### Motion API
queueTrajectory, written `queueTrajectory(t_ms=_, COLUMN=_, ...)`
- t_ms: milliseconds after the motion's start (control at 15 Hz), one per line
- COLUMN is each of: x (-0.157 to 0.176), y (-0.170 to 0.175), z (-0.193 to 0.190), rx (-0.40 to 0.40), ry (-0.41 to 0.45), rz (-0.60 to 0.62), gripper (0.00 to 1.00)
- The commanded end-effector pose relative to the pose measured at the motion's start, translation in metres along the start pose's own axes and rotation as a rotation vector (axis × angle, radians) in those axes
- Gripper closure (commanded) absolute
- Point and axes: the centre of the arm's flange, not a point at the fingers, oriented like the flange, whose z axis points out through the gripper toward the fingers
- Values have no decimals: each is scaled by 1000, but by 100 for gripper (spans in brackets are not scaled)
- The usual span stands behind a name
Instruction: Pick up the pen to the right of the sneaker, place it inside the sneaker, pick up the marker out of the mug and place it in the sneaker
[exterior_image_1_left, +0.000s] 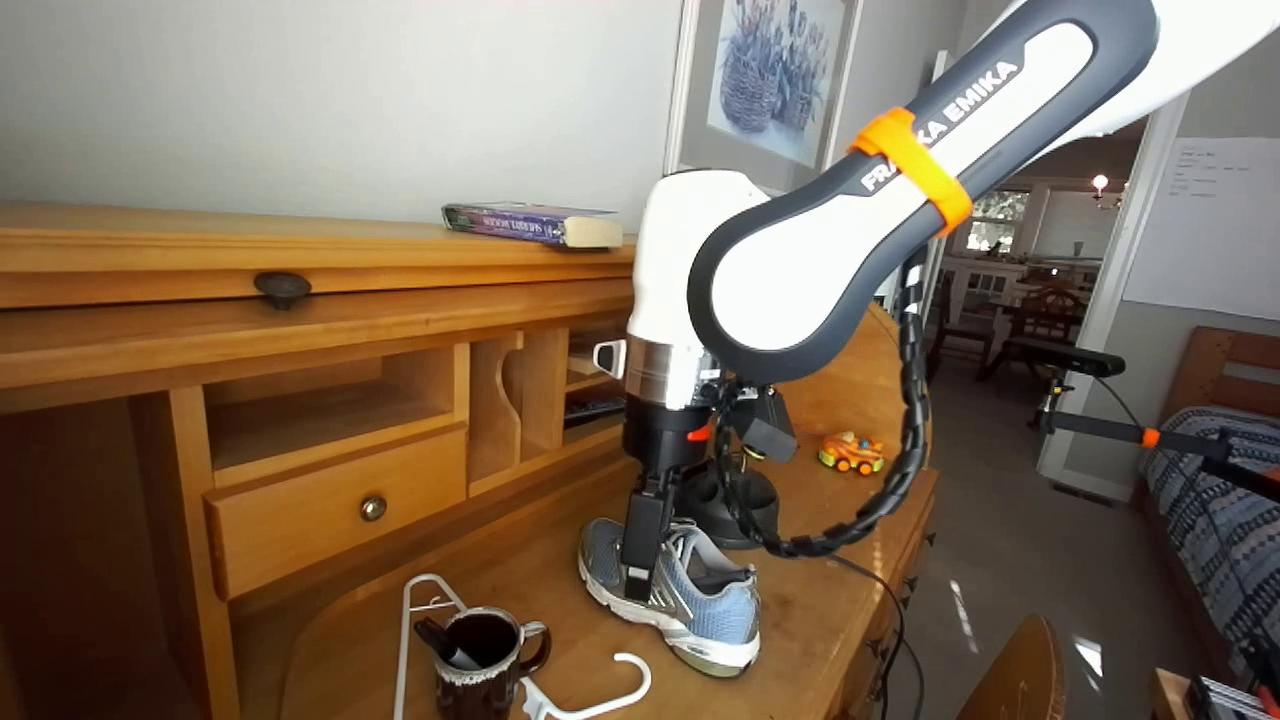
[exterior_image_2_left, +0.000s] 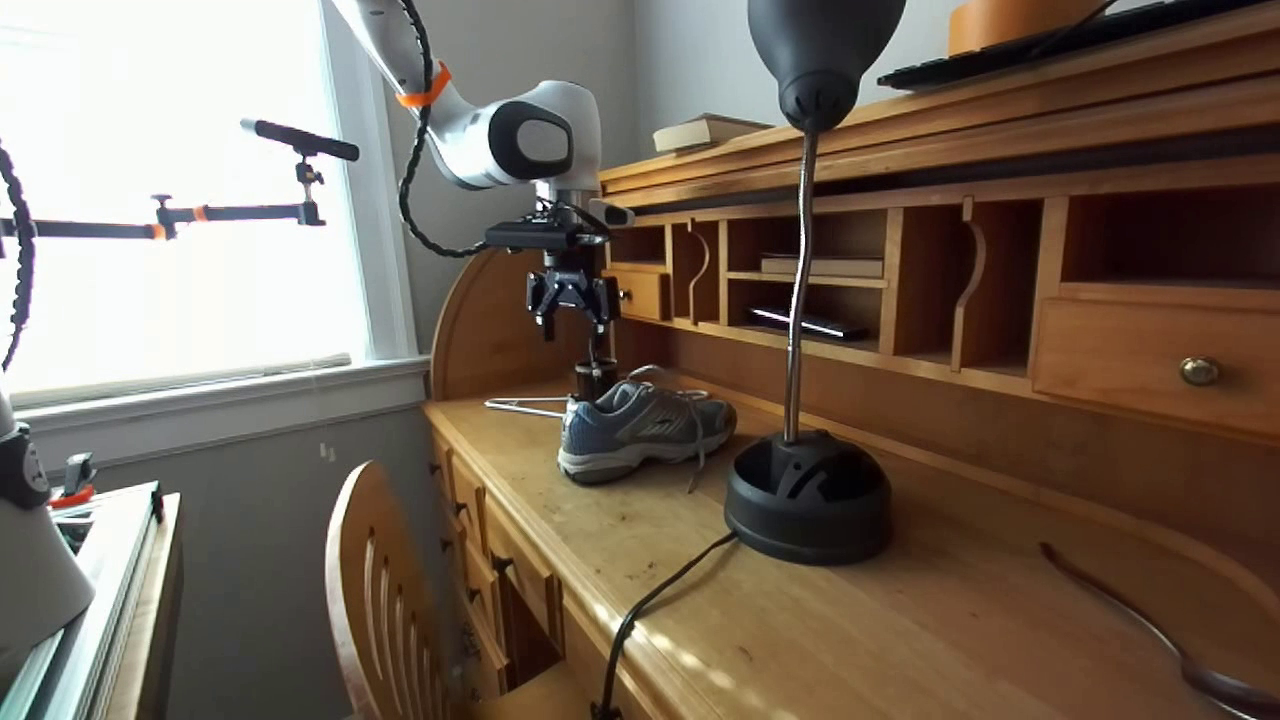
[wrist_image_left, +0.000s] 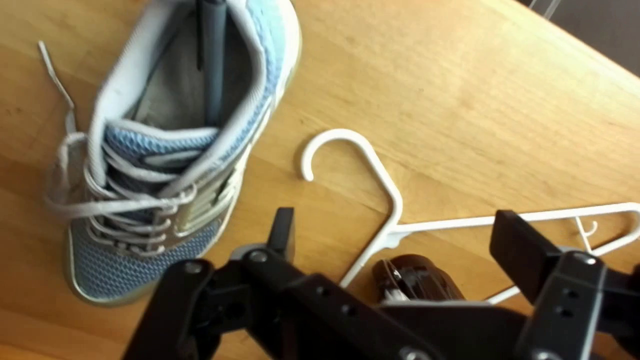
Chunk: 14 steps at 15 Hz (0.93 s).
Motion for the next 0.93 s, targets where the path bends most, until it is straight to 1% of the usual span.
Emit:
queueTrajectory(t_ms=0, x=-4, y=-22, z=9, rx=-2, ry=74, rz=-99, gripper=0)
queueTrajectory(t_ms=67, x=4, y=-15, z=3, rx=-4, ry=48, rz=-61, gripper=0)
queueTrajectory(t_ms=200, x=4, y=-23, z=6, rx=-4, ry=59, rz=-82, gripper=0)
queueTrajectory(t_ms=467, x=4, y=-22, z=5, rx=-5, ry=62, rz=-90, gripper=0)
queueTrajectory(t_ms=533, x=4, y=-22, z=3, rx=3, ry=86, rz=-100, gripper=0)
queueTrajectory(t_ms=600, x=7, y=-25, z=2, rx=-4, ry=104, rz=-132, gripper=0)
queueTrajectory(t_ms=867, x=21, y=-39, z=7, rx=29, ry=172, rz=-251, gripper=0)
